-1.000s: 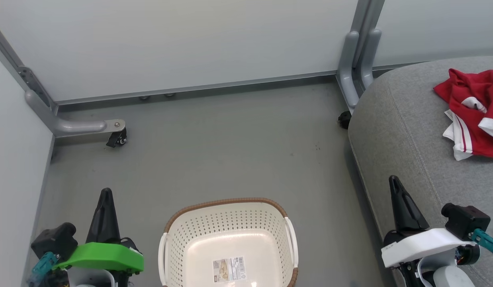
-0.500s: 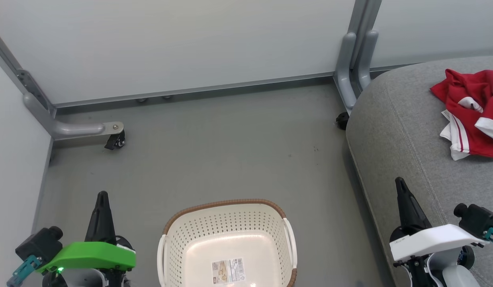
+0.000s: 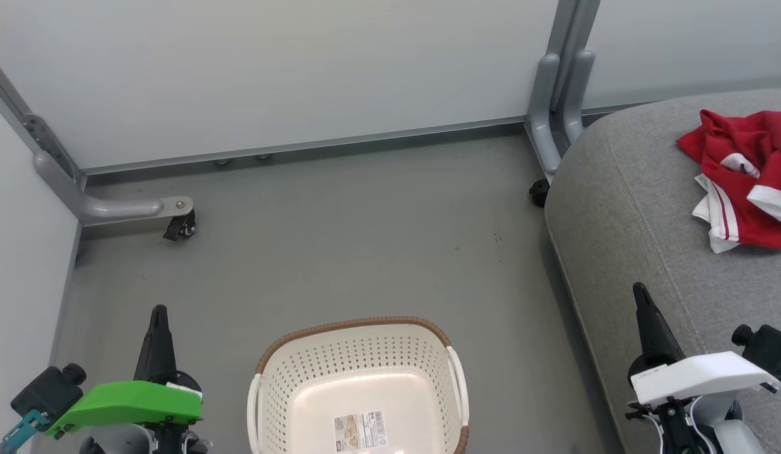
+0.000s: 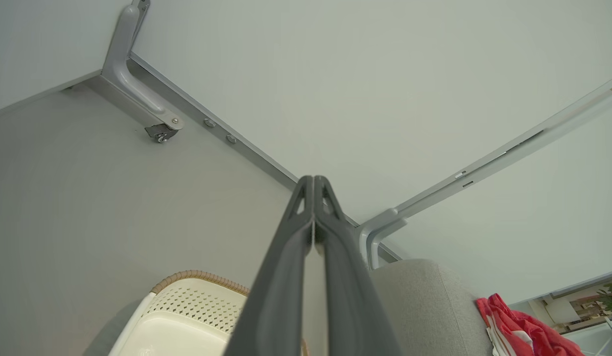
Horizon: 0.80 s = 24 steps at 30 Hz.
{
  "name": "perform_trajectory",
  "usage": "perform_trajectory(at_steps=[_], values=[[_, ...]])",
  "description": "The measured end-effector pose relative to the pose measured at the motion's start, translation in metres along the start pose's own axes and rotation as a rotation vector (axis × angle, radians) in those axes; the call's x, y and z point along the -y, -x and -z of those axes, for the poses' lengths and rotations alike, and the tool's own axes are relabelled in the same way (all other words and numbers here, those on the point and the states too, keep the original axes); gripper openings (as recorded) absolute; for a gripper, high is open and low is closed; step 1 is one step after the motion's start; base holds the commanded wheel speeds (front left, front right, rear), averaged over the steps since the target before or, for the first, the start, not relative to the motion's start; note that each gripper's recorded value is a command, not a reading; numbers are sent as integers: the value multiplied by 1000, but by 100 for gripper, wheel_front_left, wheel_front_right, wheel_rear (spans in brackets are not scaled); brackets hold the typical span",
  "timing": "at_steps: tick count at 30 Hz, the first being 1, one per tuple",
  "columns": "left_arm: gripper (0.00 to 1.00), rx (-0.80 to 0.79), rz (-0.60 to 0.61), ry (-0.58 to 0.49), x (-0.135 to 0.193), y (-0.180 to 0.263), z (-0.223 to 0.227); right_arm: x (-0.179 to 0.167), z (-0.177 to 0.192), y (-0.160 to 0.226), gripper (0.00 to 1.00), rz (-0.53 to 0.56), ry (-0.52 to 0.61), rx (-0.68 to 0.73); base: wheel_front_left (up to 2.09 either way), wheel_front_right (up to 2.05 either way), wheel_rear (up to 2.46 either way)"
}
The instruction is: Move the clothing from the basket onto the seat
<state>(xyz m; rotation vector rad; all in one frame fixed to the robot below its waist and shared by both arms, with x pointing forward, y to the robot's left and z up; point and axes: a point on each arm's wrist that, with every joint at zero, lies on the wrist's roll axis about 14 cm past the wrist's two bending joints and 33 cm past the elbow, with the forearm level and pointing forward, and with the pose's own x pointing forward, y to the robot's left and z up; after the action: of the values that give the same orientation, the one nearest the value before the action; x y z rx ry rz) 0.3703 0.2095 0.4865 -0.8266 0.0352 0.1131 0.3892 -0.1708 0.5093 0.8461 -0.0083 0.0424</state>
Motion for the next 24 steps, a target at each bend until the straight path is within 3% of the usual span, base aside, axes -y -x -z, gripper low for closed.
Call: perform_trajectory(at_steps=[24], values=[[0,-22,12,270,5,-4,-1,9,-6,1,0,37,-265,-2,0,0,0]])
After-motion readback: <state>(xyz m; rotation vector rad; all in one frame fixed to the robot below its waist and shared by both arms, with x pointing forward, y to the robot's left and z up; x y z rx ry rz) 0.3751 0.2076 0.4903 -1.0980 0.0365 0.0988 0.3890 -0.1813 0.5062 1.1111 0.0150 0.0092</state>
